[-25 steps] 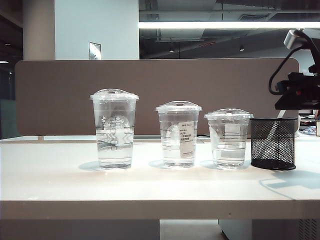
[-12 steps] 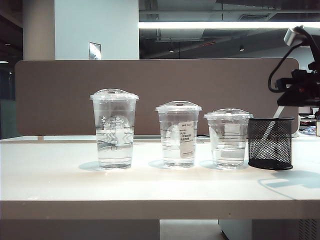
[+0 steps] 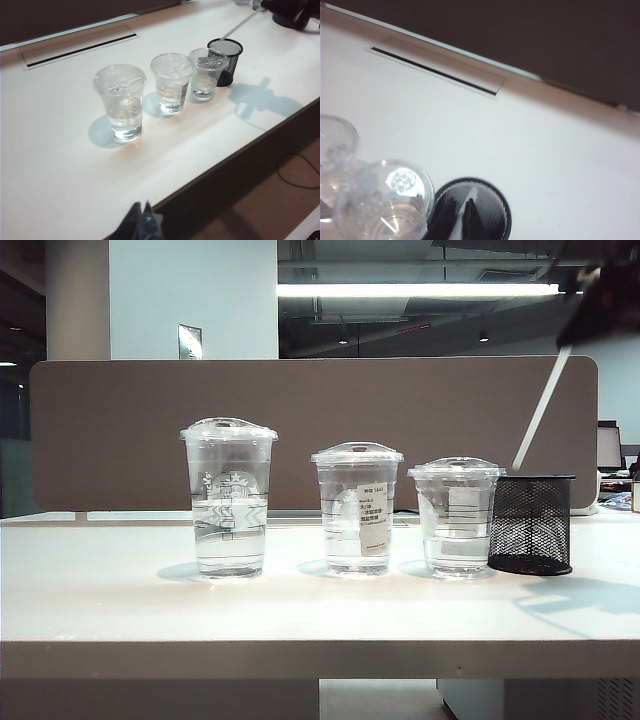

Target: Pick up the straw and insert it into the large coffee cup.

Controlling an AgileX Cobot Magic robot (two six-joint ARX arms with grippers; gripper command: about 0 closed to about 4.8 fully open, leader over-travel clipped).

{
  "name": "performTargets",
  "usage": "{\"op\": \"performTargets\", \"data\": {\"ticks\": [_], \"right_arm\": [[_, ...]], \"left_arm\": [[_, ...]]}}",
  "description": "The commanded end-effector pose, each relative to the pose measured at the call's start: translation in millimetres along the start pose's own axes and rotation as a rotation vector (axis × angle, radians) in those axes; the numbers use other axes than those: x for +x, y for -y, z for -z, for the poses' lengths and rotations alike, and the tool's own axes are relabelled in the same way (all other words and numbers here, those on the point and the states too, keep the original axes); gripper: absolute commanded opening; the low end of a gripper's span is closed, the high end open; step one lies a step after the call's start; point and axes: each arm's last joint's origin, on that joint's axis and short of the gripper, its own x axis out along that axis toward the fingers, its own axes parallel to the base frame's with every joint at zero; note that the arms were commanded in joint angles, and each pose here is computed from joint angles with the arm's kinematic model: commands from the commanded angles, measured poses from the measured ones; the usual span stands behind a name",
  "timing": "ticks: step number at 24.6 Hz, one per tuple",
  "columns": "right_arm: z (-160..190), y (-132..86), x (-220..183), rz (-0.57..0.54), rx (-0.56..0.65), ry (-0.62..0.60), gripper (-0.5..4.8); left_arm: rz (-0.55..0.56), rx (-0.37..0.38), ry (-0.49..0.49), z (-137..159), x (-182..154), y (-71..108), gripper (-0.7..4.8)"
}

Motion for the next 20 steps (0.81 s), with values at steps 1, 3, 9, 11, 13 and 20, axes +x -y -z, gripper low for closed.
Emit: {"op": "performTargets", "data": {"ticks": [1,3,9,11,13,20], "right_arm": [[-41.1,4.6,-17.2,-0.069,-0.021,0.008,0.21],[-69.0,7.8,-27.3,-0.131,-0.024,0.038,0.21],[-148.7,-6.9,-36.1,-0.279,-0.059,0.134,0.21],[-167.1,-20.9,-25.0,-0.351,-0.071,0.133,0.21],[-174.4,-34.0,-15.3,-0.405,-0.079,0.124,0.21],[-181.2,-98.6,28.7,-0.581,-0.12,0.026,0.21]], "left_arm": [[-0.006,0.012,0.013,-1.8,-0.3,-0.3,-0.03],[-0.005,0.011,0.013,-1.7,-0.3,-0.2,-0.03],[-0.005,0.01,0.012,-1.6,-0.3,-0.2,-0.03],[-0.002,0.009,0.012,-1.6,-0.3,-0.1,-0.03],[-0.005,0.01,0.011,-1.5,-0.4,-0.1,-0.03],[-0.013,0.01,0.01,-1.5,-0.4,-0.4,-0.03]]}}
